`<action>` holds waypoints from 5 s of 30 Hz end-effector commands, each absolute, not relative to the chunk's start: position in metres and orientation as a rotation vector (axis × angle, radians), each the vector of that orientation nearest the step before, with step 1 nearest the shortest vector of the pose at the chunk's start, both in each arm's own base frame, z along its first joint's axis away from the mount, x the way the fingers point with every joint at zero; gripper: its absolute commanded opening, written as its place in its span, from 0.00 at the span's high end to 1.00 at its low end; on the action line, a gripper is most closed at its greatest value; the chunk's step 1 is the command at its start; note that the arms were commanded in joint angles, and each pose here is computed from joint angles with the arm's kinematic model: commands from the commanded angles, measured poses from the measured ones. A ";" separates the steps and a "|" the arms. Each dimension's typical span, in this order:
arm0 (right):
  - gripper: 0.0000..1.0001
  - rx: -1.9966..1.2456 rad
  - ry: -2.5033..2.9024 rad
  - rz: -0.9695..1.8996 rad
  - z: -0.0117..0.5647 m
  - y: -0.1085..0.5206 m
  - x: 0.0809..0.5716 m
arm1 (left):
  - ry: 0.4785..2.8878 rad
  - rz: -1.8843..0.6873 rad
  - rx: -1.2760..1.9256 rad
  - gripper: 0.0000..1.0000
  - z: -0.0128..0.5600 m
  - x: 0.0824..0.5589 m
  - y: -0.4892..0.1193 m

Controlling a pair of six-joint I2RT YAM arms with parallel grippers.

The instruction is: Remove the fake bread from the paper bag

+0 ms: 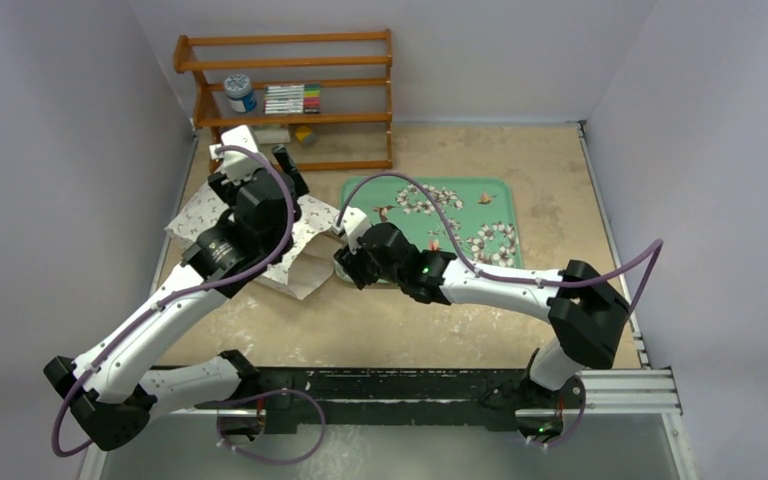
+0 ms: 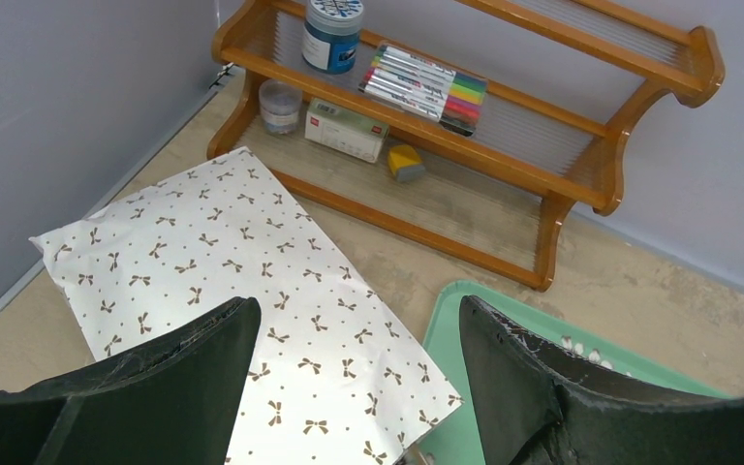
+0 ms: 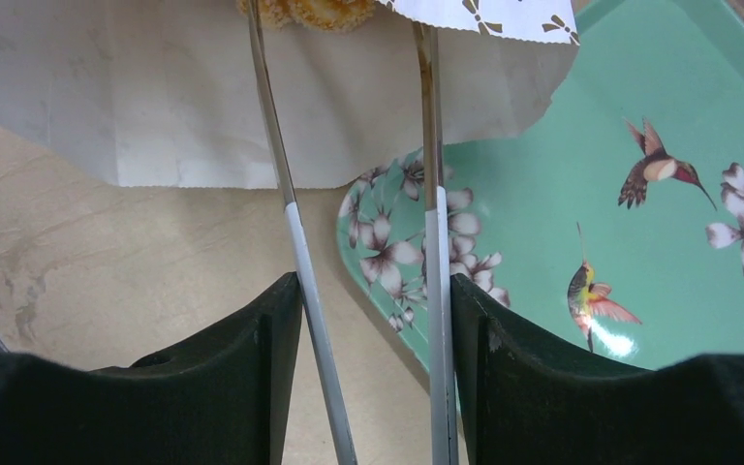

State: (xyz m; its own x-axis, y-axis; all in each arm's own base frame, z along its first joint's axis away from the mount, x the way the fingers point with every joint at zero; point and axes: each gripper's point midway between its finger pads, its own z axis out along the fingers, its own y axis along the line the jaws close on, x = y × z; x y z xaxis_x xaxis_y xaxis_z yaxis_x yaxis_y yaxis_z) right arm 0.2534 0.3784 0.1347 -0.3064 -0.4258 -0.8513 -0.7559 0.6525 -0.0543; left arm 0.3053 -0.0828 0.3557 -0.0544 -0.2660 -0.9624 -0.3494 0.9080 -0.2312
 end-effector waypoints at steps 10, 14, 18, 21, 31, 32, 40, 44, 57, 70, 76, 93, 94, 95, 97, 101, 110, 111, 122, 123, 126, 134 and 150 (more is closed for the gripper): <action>0.44 -0.942 1.822 0.401 0.149 0.403 0.278 | 1.617 0.035 -0.512 0.24 0.369 0.309 -0.078; 0.44 -0.938 1.808 0.380 0.148 0.404 0.284 | 1.617 0.034 -0.511 0.24 0.368 0.309 -0.078; 0.44 -0.926 1.782 0.367 0.155 0.405 0.291 | 1.613 0.036 -0.513 0.24 0.369 0.308 -0.075; 0.44 -0.921 1.766 0.367 0.161 0.406 0.293 | 1.610 0.036 -0.516 0.24 0.369 0.307 -0.074; 0.44 -0.901 1.743 0.379 0.169 0.407 0.295 | 1.612 0.028 -0.520 0.24 0.367 0.307 -0.074; 0.45 -0.897 1.739 0.378 0.171 0.406 0.295 | 1.612 0.028 -0.519 0.24 0.367 0.306 -0.074; 0.46 -0.882 1.721 0.372 0.176 0.406 0.300 | 1.611 0.024 -0.524 0.24 0.367 0.306 -0.073; 0.57 -0.895 1.729 0.370 0.172 0.411 0.301 | 1.609 0.025 -0.527 0.24 0.368 0.305 -0.072; 1.00 -0.917 1.813 0.405 0.155 0.412 0.295 | 1.604 0.026 -0.531 0.24 0.368 0.302 -0.069; 1.00 -0.862 1.800 0.409 0.170 0.398 0.290 | 1.598 0.016 -0.538 0.24 0.370 0.301 -0.068; 0.76 -0.915 1.874 0.423 0.147 0.418 0.293 | 1.597 0.010 -0.540 0.24 0.371 0.301 -0.069; 0.44 -0.944 1.900 0.452 0.134 0.424 0.288 | 1.600 0.016 -0.535 0.24 0.371 0.303 -0.070; 0.44 -0.942 1.901 0.453 0.133 0.423 0.288 | 1.601 0.017 -0.534 0.24 0.370 0.302 -0.070; 0.43 -0.943 1.903 0.453 0.132 0.423 0.287 | 1.600 0.016 -0.535 0.24 0.371 0.302 -0.070; 0.43 -0.938 1.906 0.451 0.131 0.423 0.288 | 1.602 0.016 -0.535 0.24 0.370 0.302 -0.070; 0.49 -0.935 1.897 0.459 0.134 0.421 0.287 | 1.603 0.015 -0.535 0.24 0.369 0.303 -0.070; 1.00 -0.900 1.880 0.419 0.147 0.409 0.289 | 1.604 0.009 -0.535 0.24 0.369 0.302 -0.071; 1.00 -0.899 1.878 0.418 0.149 0.407 0.288 | 1.602 0.010 -0.537 0.25 0.370 0.302 -0.070; 1.00 -0.886 1.869 0.433 0.184 0.383 0.271 | 1.580 0.023 -0.565 0.24 0.375 0.301 -0.065; 1.00 -0.886 1.873 0.435 0.185 0.381 0.268 | 1.579 0.023 -0.567 0.24 0.376 0.302 -0.065; 1.00 -0.897 1.892 0.434 0.188 0.373 0.257 | 1.574 0.018 -0.570 0.25 0.380 0.303 -0.067; 1.00 -0.888 1.999 0.451 0.181 0.340 0.219 | 1.559 -0.002 -0.585 0.25 0.387 0.306 -0.069; 1.00 -0.538 2.193 0.407 0.206 0.275 0.154 | 1.528 0.012 -0.637 0.25 0.384 0.297 -0.056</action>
